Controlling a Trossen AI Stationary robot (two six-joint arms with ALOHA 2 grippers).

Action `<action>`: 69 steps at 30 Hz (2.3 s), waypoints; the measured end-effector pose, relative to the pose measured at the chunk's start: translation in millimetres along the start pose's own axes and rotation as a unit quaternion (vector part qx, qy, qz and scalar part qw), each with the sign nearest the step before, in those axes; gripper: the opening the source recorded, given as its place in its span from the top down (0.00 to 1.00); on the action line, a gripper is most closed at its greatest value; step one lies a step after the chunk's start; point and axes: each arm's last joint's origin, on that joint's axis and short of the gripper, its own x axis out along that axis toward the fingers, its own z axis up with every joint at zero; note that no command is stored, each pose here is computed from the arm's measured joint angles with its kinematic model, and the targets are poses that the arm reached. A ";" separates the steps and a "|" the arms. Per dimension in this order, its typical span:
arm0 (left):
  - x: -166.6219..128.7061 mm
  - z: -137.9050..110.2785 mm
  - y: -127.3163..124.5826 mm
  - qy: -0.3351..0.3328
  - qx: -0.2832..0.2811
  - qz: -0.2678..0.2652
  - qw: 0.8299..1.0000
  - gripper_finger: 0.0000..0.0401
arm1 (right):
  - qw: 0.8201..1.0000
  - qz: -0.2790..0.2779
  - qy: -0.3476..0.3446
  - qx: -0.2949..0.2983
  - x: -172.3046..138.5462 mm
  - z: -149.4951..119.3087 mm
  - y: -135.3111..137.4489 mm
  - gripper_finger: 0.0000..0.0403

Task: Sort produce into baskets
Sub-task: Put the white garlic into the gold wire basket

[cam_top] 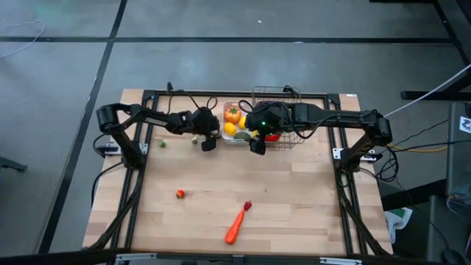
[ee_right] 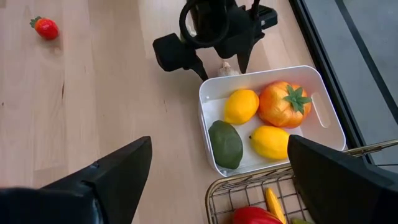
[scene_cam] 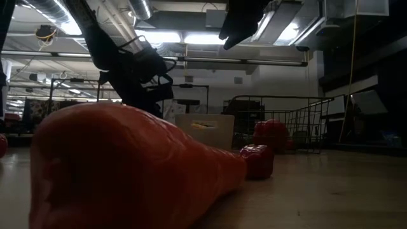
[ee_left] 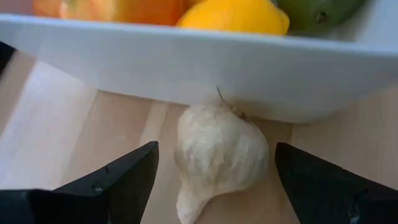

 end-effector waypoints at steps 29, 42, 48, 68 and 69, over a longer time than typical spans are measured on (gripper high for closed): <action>-32.5 0.9 0.6 0.034 -0.031 -0.008 0.999 0.53 | 0.997 0.040 0.062 0.013 -0.9 -11.7 2.4 0.08; -107.4 33.2 8.0 -0.137 -0.112 0.013 0.984 0.53 | 0.996 0.039 0.073 0.016 -1.8 -13.4 2.2 0.08; -114.7 60.6 0.9 -0.274 -0.158 -0.009 0.949 0.53 | 0.998 0.041 0.047 0.019 -16.7 -1.1 0.1 0.08; -37.3 125.6 -62.2 -0.444 -0.159 -0.109 0.875 0.53 | 0.998 0.045 -0.030 0.028 -65.9 29.2 -7.1 0.08; -32.0 129.2 -64.5 -0.443 -0.150 -0.107 0.877 0.53 | 0.998 0.045 -0.030 0.028 -65.9 29.1 -7.1 0.08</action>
